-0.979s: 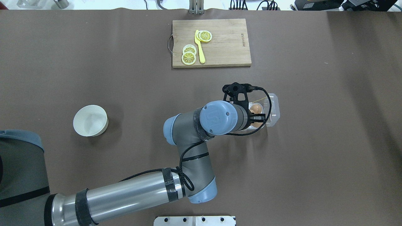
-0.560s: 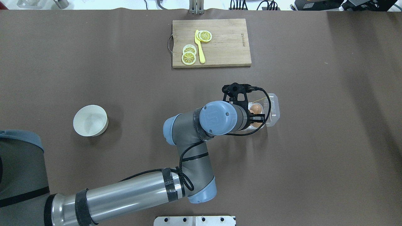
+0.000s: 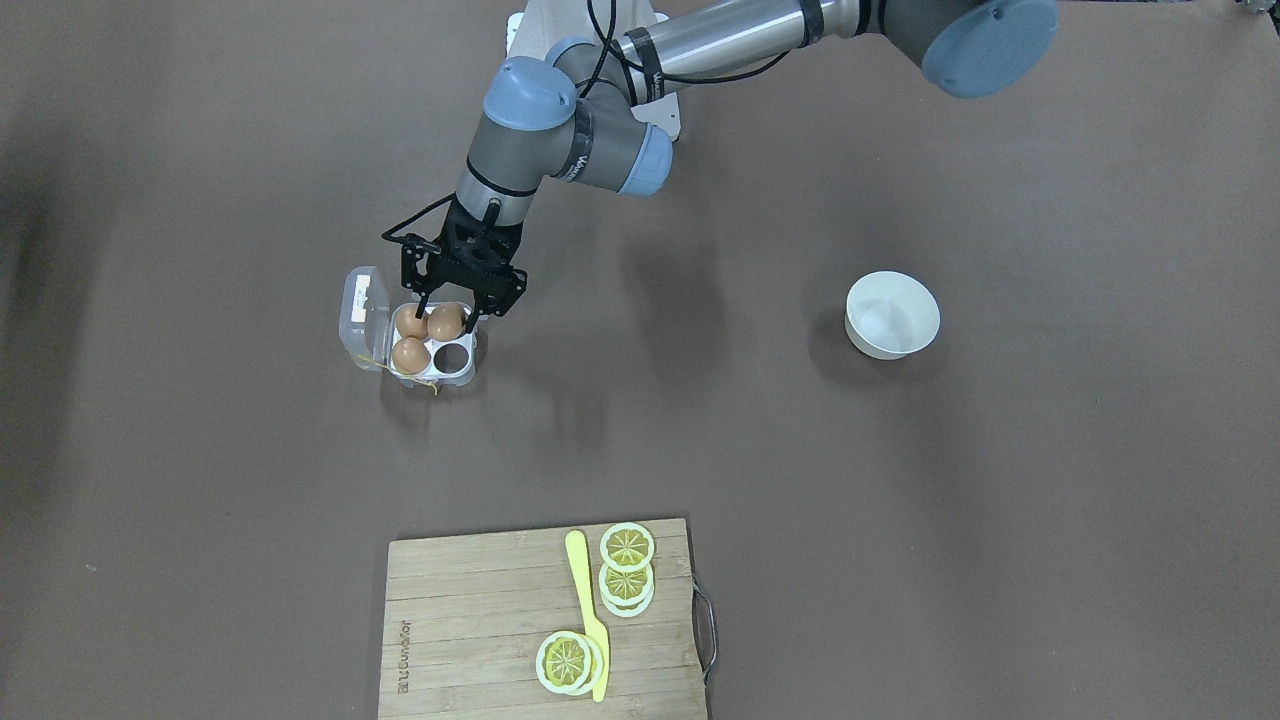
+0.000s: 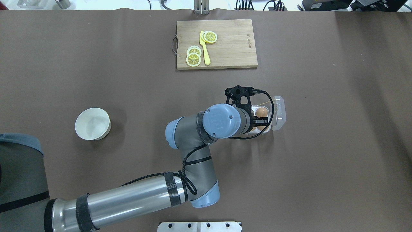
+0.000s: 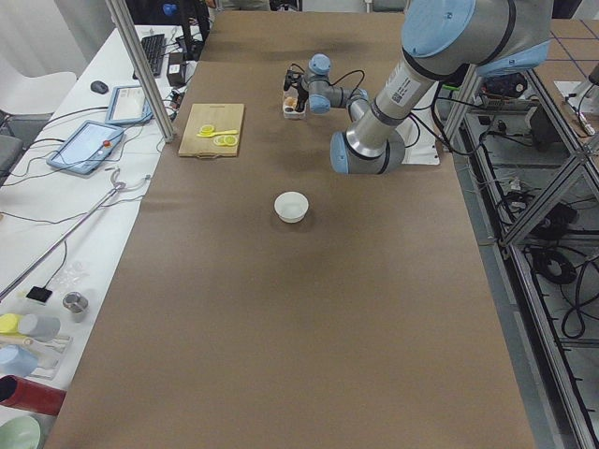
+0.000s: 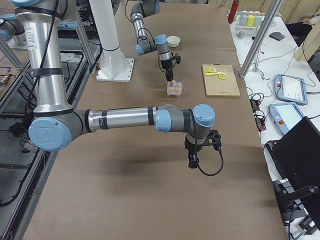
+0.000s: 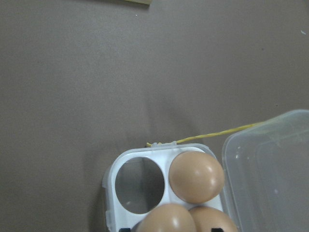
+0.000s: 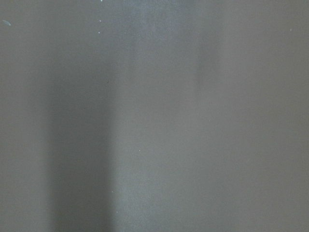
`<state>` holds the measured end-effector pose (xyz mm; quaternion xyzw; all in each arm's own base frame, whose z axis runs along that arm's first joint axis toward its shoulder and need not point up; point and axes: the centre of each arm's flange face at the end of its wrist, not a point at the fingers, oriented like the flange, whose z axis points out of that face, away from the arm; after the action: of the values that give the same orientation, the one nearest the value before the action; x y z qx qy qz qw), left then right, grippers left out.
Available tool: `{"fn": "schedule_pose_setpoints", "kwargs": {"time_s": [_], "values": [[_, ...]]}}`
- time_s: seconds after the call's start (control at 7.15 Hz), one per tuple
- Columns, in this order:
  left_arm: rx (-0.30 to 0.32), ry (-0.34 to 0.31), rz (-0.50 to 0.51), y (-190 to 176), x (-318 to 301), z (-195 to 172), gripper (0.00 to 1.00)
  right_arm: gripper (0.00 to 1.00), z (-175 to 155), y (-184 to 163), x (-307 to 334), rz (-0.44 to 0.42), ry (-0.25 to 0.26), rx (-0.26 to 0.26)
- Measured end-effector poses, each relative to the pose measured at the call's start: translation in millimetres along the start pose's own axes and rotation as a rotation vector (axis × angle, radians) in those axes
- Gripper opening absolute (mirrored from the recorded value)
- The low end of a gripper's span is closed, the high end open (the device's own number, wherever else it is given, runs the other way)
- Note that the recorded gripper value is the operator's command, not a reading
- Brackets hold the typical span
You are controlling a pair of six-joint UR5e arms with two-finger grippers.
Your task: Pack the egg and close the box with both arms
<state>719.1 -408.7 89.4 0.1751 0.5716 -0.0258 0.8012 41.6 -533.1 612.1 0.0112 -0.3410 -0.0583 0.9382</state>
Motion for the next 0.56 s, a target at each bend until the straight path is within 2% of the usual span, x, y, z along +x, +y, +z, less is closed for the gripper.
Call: {"fn": "schedule_pose_setpoints", "kwargs": {"time_s": [0.14, 0.28, 0.56], "values": [[0.000, -0.001, 0.001, 0, 0, 0, 0.87, 1.00, 0, 0, 0, 0.000, 0.000, 0.000], [0.002, 0.003, 0.002, -2, 1, -3, 0.91, 1.00, 0, 0, 0, 0.000, 0.000, 0.000], [0.003, 0.001, 0.000, -12, 16, -27, 0.91, 1.00, 1, 0, 0, 0.001, -0.001, -0.001]]}}
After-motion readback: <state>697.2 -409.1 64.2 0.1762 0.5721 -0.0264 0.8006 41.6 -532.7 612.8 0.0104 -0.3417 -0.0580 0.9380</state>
